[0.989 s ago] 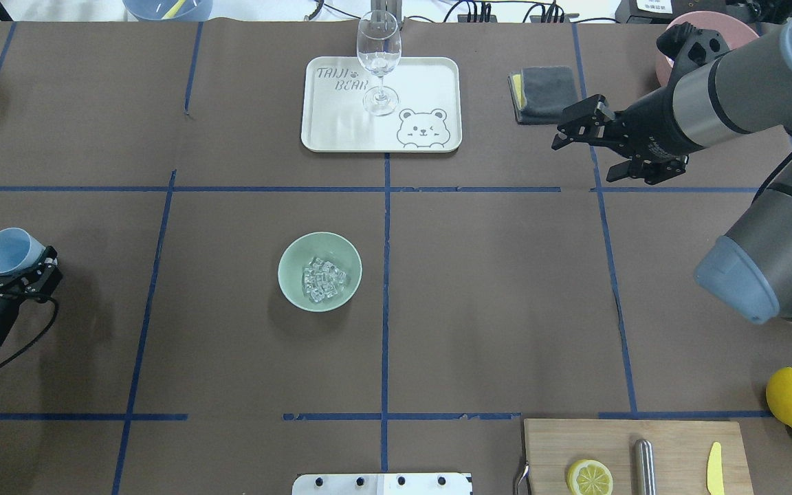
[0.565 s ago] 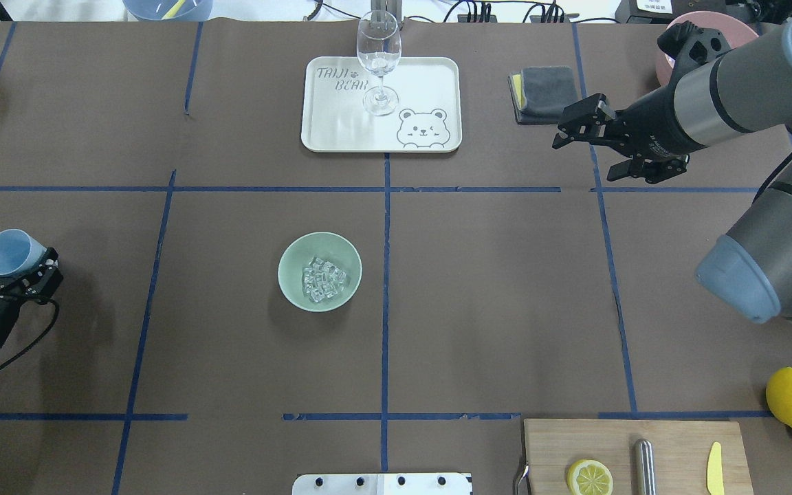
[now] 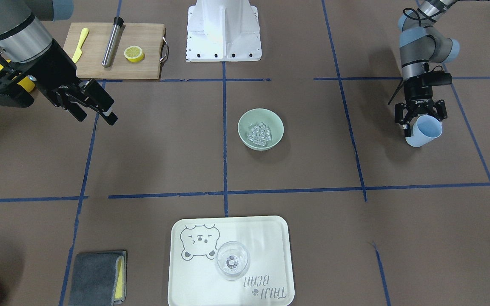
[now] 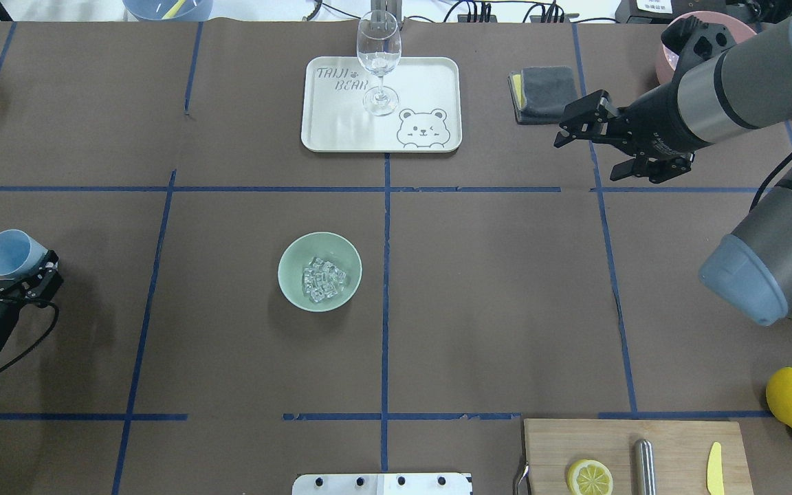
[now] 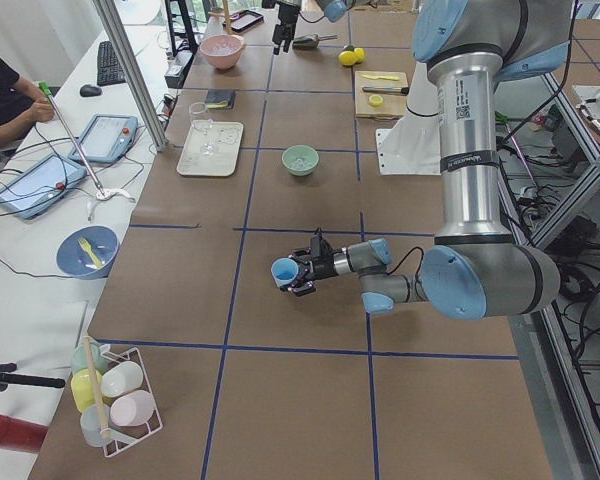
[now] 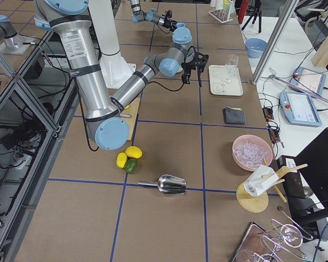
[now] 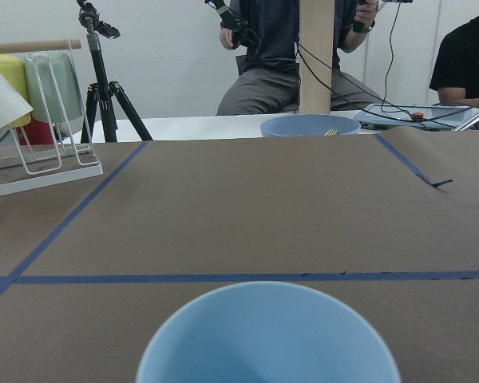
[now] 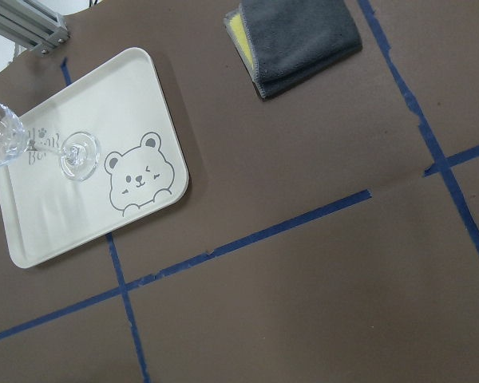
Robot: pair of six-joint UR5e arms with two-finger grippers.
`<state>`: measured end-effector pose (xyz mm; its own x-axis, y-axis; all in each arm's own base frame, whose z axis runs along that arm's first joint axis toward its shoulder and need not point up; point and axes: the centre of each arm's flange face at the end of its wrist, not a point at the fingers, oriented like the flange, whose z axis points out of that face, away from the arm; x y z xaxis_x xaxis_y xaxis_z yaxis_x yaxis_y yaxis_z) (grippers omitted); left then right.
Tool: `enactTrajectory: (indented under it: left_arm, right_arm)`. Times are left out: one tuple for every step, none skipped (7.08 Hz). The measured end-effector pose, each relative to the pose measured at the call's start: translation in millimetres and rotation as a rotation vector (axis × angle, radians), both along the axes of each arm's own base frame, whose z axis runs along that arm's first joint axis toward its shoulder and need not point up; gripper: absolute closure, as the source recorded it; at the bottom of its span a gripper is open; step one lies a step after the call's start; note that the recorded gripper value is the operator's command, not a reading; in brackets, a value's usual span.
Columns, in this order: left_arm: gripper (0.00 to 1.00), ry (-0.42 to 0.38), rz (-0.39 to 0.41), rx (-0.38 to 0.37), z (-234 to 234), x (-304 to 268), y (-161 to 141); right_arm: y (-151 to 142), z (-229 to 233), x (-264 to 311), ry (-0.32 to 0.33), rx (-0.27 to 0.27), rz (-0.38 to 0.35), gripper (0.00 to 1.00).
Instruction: Pour ice into bowl
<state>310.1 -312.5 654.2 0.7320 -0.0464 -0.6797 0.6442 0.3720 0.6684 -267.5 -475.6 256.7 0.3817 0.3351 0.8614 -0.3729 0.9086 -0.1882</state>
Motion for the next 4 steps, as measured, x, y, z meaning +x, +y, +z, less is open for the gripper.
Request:
enactTrajectory:
  left_arm:
    - [0.0, 0.0, 0.001, 0.004, -0.6, 0.7, 2.2]
    - [0.0, 0.0, 0.007, 0.008, -0.7, 2.0, 6.2]
    - [0.0, 0.001, 0.016, 0.011, 0.3, 2.6, 11.1]
    - [0.0, -0.001, 0.028, 0.012, 2.3, 2.8, 16.5]
  right_arm:
    - [0.1, -0.5, 0.3, 0.0, 0.0, 0.0, 0.0]
    - [0.2, -0.6, 0.3, -0.001, 0.0, 0.001, 0.0]
    - [0.2, -0.6, 0.3, -0.001, -0.001, 0.001, 0.0]
    - [0.4, -1.1, 0.5, -0.001, 0.0, 0.001, 0.0]
